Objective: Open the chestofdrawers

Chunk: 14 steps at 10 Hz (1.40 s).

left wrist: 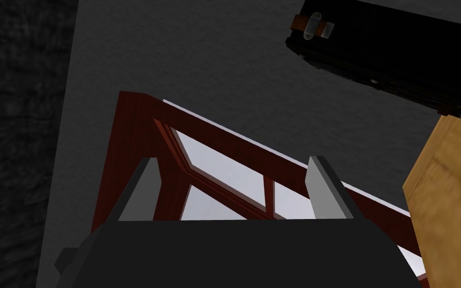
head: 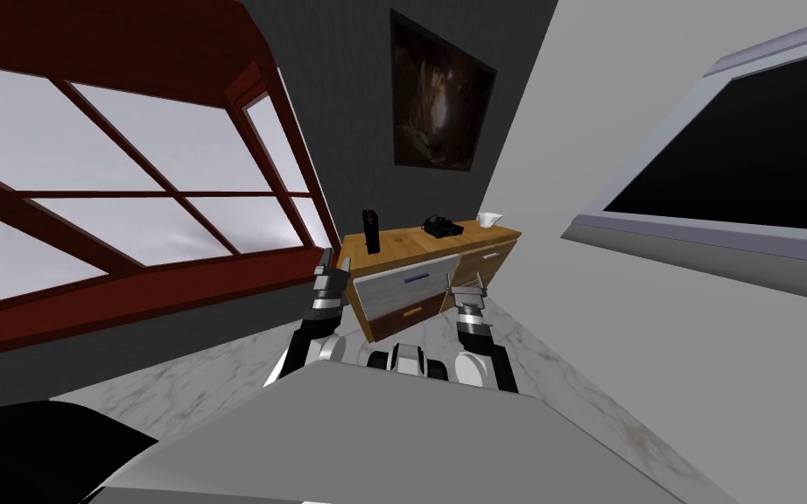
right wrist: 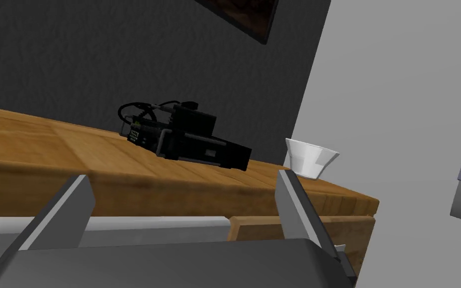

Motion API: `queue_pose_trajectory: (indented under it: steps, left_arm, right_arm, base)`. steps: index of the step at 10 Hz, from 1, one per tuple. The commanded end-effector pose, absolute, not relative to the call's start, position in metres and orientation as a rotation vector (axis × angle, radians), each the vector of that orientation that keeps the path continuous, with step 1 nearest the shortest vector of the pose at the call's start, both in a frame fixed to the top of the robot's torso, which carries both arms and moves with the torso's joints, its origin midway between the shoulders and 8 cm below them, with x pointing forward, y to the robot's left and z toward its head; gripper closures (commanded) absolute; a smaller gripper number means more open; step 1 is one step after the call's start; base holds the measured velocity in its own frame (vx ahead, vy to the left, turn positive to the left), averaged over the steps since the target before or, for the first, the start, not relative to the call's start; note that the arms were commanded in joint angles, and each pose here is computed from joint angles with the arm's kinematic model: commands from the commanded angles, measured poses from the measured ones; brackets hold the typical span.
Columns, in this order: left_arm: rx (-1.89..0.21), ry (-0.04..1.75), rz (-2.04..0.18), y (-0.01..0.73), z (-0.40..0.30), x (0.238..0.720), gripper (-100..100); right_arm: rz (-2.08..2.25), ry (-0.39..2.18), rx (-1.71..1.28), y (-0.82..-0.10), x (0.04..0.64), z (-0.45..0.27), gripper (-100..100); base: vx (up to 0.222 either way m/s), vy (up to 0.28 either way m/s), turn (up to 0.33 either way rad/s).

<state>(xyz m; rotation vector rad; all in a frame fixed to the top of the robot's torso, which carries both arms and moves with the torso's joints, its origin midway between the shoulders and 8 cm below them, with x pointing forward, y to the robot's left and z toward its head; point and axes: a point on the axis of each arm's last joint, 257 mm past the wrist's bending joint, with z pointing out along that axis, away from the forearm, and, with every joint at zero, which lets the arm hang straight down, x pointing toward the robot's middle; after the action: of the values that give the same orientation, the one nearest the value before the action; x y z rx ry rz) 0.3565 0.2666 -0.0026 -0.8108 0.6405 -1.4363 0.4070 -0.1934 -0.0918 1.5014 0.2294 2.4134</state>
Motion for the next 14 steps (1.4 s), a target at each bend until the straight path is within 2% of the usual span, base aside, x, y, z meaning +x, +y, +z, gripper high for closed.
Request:
queue_pose_trajectory:
  steps: [1,14]
  left_arm:
    - [-0.811,0.641,-1.436,0.267,-0.003,0.356,0]
    - [-0.811,0.64,-1.436,0.267,-0.003,0.356,0]
  right_arm:
    - [2.508,0.126,1.615,-0.183,0.412,-0.105,-100]
    - [2.764,-0.452,2.133,-0.133,0.432,-0.168,-100]
  base:
    - [0.028,-0.017,0.085]
    - [0.024,-0.013,0.061]
